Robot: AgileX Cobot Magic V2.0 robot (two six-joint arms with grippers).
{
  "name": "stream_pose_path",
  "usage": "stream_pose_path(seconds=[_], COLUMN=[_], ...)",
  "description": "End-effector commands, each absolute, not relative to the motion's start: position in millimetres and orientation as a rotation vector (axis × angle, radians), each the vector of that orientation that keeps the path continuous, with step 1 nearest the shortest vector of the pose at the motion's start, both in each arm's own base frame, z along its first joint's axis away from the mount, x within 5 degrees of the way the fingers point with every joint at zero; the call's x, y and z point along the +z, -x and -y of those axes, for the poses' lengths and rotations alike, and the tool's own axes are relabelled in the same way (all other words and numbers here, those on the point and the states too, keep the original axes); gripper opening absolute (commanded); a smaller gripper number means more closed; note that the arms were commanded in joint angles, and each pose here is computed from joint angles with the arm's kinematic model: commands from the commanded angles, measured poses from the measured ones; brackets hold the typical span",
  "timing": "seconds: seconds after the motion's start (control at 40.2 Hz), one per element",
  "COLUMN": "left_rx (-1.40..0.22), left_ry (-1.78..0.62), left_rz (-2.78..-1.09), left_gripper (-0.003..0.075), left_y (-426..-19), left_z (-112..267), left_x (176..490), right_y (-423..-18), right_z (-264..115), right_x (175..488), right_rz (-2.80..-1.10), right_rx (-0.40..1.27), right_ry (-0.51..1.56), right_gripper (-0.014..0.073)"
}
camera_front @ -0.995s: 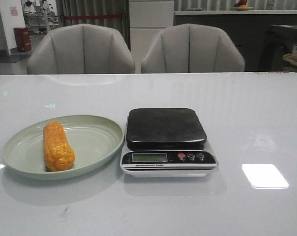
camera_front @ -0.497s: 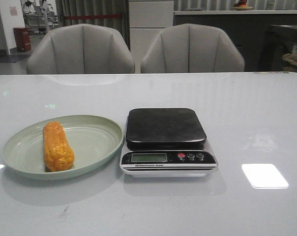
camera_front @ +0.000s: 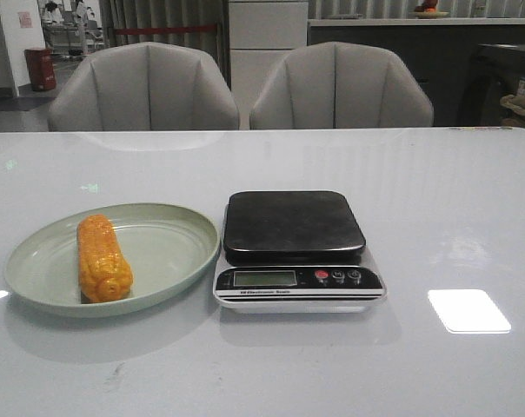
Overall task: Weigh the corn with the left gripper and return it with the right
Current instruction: 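Lower the left gripper over the corn cob on the plate and grasp it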
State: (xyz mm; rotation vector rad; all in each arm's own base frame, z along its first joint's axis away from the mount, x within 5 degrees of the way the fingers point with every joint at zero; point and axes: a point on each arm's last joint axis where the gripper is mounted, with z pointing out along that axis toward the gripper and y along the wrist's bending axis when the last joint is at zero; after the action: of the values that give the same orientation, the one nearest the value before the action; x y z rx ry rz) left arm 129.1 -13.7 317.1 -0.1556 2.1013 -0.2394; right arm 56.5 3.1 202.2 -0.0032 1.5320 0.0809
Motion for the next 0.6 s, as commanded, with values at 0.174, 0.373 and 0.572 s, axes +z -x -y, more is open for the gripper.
stream_pose_path(seconds=[0.174,0.373,0.572], left_rx=[-0.404,-0.463,-0.491], left_ry=[0.093,0.074,0.079], left_rz=[-2.148,-2.248,-2.347], left_gripper=[0.0585,0.0587,0.0587], left_y=[-185.9,-220.6,-251.1], left_z=[49.8,79.9,107.7], left_x=[316.6,295.0,273.7], right_y=[-54.5,-54.5,-54.5], right_z=[-2.3,-2.3,-2.3], right_x=[209.4,209.4,209.4], right_rz=[-1.432,-1.432,-1.432], right_rx=[0.057,0.057,0.057], right_ry=[0.012,0.012,0.012], right_gripper=[0.0165,0.0165,0.0165])
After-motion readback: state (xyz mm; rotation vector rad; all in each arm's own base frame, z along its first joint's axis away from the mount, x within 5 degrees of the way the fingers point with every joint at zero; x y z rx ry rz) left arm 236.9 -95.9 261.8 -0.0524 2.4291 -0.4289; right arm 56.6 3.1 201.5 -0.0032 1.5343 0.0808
